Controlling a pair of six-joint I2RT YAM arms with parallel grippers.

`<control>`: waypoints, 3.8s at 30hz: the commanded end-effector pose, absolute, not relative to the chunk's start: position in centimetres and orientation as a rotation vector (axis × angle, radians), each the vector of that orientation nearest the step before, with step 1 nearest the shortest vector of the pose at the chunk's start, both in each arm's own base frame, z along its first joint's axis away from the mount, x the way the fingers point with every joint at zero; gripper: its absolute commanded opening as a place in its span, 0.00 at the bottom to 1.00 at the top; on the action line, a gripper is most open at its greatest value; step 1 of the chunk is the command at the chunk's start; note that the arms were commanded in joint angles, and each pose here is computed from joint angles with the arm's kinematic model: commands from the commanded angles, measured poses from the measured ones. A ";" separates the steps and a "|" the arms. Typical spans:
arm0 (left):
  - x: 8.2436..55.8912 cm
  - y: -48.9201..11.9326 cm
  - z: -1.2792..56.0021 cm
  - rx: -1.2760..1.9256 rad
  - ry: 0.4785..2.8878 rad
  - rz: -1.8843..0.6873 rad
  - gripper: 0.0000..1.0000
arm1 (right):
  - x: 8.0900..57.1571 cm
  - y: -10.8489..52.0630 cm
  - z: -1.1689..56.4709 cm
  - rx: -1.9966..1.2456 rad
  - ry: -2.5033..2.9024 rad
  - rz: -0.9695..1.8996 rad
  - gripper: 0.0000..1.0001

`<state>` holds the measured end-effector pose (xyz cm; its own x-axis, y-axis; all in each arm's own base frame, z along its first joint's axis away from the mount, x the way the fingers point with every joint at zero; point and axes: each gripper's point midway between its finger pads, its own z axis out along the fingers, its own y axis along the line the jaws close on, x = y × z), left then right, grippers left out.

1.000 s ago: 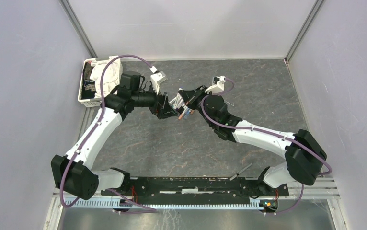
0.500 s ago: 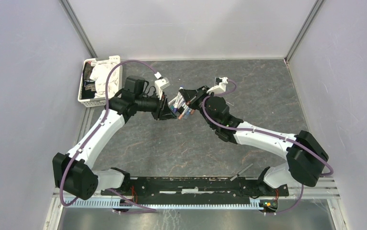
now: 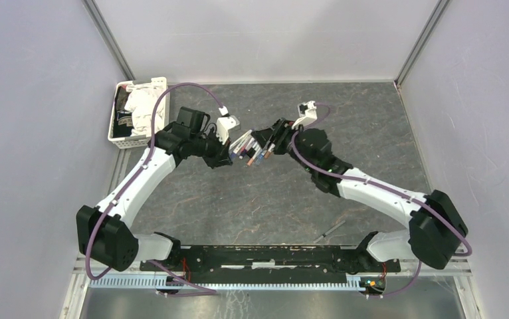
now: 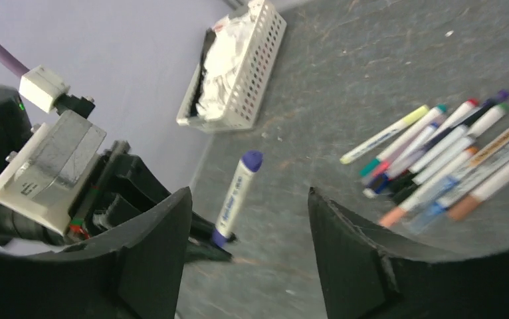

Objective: Open the pen caps
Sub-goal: Pick up the pen from the center of the board, then open the pen cap from the pen.

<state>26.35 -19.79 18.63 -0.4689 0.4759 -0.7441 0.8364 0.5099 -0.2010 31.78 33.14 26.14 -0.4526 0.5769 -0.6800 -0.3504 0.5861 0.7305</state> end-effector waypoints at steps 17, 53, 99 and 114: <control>21.5 -14.9 17.0 1.769 1.854 -0.274 0.02 | 27.9 36.7 23.6 -0.914 1.890 1.527 0.90; 19.4 -19.1 21.3 1.603 1.792 -0.604 0.38 | 19.5 36.9 21.9 -1.116 1.736 1.632 0.00; 19.0 -18.9 20.3 1.788 1.756 -0.633 0.04 | 19.1 41.0 21.5 -1.207 1.744 1.727 0.54; 21.8 -15.3 19.2 1.909 1.774 -0.292 0.02 | 21.3 35.8 16.7 -1.237 1.936 1.419 0.00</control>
